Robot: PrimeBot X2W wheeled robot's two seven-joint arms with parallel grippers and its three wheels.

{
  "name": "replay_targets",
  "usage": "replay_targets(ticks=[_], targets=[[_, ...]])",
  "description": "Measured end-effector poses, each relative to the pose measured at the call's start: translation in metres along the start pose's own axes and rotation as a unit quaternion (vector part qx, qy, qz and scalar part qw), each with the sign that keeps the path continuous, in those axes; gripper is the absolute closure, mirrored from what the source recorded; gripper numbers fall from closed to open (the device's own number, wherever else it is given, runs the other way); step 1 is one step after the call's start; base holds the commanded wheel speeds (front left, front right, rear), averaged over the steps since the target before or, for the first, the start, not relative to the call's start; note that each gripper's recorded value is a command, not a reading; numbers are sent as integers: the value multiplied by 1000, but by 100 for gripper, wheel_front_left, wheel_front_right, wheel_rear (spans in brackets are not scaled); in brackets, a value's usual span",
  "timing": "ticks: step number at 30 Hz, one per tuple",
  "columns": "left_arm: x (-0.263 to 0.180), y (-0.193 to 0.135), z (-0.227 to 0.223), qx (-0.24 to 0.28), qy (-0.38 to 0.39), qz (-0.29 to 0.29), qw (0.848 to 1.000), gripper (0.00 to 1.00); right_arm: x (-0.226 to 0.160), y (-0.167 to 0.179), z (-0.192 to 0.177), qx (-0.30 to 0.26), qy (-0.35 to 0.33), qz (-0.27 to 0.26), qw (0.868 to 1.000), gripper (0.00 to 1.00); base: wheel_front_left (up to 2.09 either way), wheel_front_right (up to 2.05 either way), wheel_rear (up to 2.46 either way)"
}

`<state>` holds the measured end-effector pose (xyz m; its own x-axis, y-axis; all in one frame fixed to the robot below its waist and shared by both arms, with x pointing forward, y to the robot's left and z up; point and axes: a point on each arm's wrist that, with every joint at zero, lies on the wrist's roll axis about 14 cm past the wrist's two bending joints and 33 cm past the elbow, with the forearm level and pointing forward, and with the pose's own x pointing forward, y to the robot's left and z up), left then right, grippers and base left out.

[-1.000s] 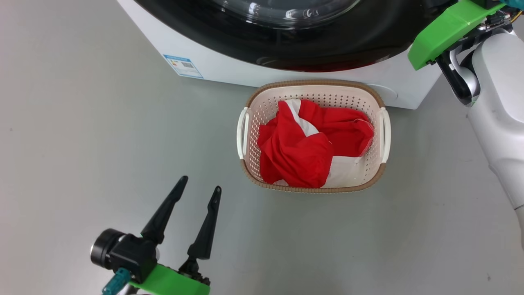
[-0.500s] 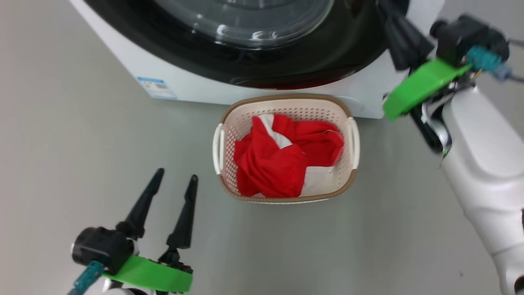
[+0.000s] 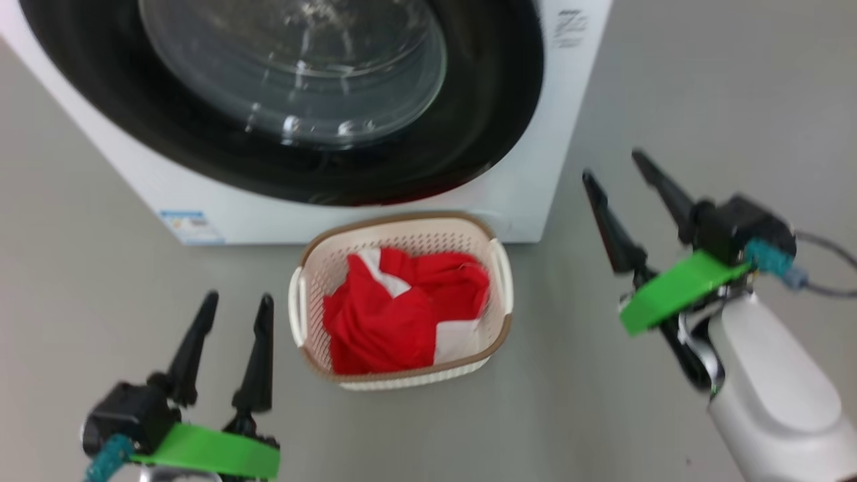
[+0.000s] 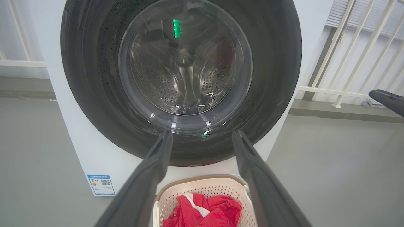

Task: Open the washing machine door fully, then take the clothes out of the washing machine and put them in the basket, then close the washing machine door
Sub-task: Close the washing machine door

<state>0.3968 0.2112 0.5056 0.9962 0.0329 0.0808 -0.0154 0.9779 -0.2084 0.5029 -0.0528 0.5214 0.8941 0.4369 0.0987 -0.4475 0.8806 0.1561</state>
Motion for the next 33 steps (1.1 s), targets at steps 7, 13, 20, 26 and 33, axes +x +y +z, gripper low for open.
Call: replay_targets(ticks=[7, 13, 20, 26, 33], targets=[[-18, -15, -12, 0, 20, -19, 1000, 0, -64, -19, 4, -5, 2, -50, 999, 0, 0, 0, 0], [-24, -27, -12, -3, 20, -37, 999, 0, -110, -35, 17, -20, -13, -92, 995, 0, 0, 0, 0], [-35, -33, -3, 1, 7, -49, 999, 0, -153, -41, 40, -25, -51, -125, 990, 0, 0, 0, 0], [-44, -34, 3, 9, -1, -53, 999, 0, -175, -38, 54, -28, -75, -135, 988, 0, 0, 0, 0], [-56, -26, 16, 20, -20, -44, 999, 0, -200, -37, 62, -24, -94, -151, 984, 0, 0, 0, 0]])
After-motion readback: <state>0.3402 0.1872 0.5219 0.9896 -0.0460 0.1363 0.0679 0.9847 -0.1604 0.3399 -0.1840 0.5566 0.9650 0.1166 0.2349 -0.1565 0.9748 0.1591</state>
